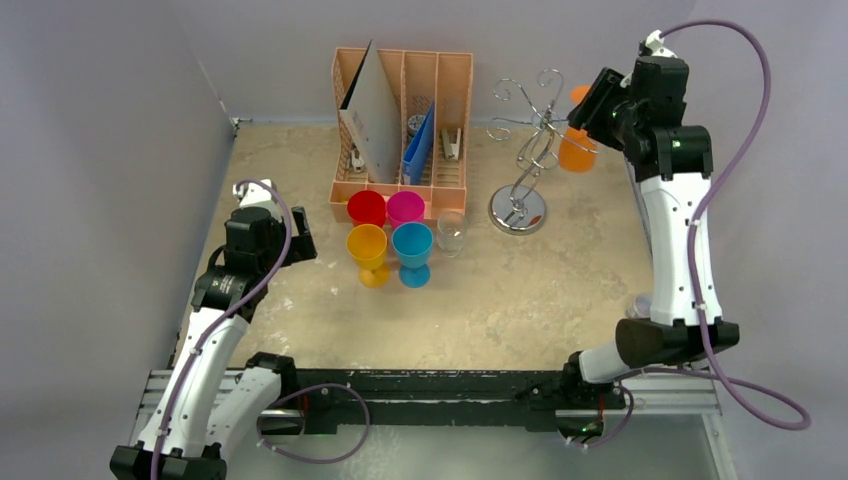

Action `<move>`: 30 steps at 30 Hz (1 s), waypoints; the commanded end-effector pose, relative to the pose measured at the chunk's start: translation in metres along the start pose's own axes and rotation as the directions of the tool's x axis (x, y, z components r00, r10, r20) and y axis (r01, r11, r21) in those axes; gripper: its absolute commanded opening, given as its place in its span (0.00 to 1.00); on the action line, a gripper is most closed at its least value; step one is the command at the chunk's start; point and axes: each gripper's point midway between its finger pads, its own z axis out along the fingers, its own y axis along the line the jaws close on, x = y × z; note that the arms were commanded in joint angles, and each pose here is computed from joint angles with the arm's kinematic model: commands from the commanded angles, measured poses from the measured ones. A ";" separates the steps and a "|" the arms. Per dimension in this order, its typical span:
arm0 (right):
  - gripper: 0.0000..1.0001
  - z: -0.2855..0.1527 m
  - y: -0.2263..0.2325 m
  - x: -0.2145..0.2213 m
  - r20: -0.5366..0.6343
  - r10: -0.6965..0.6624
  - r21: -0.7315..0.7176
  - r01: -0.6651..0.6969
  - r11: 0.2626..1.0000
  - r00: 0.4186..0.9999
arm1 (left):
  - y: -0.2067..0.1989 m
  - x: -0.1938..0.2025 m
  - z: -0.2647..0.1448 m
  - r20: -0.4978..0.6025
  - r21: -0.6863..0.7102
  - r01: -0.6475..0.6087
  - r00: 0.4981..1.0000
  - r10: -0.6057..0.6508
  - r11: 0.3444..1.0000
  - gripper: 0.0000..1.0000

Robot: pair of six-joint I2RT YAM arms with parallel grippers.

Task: Take the wine glass off the wine glass rack
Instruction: Pick up the wine glass from the wine rack.

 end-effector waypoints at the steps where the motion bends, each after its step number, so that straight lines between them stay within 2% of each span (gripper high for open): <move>1: 0.59 -0.004 0.002 -0.036 0.113 0.057 -0.009 -0.056 0.998 0.992 | -0.003 -0.009 -0.003 0.038 0.019 0.008 0.999 -0.009 1.000 0.95; 5: 0.60 -0.004 -0.010 -0.054 0.172 0.018 0.044 -0.026 0.999 0.985 | -0.003 -0.010 -0.003 0.041 0.019 0.009 0.999 -0.010 1.000 0.95; 16: 0.60 0.039 -0.030 -0.068 0.121 0.119 0.057 -0.127 0.990 0.986 | -0.001 -0.010 -0.003 0.037 0.010 0.003 0.999 -0.003 1.000 0.95; 23: 0.55 0.066 -0.043 -0.070 0.091 0.175 0.062 -0.181 0.982 0.980 | -0.002 -0.009 -0.003 0.033 0.015 0.004 0.999 -0.004 1.000 0.95; 30: 0.54 0.081 -0.043 -0.072 0.070 0.165 0.028 -0.167 0.986 0.984 | -0.002 -0.009 -0.002 0.033 0.013 0.003 0.999 -0.003 1.000 0.95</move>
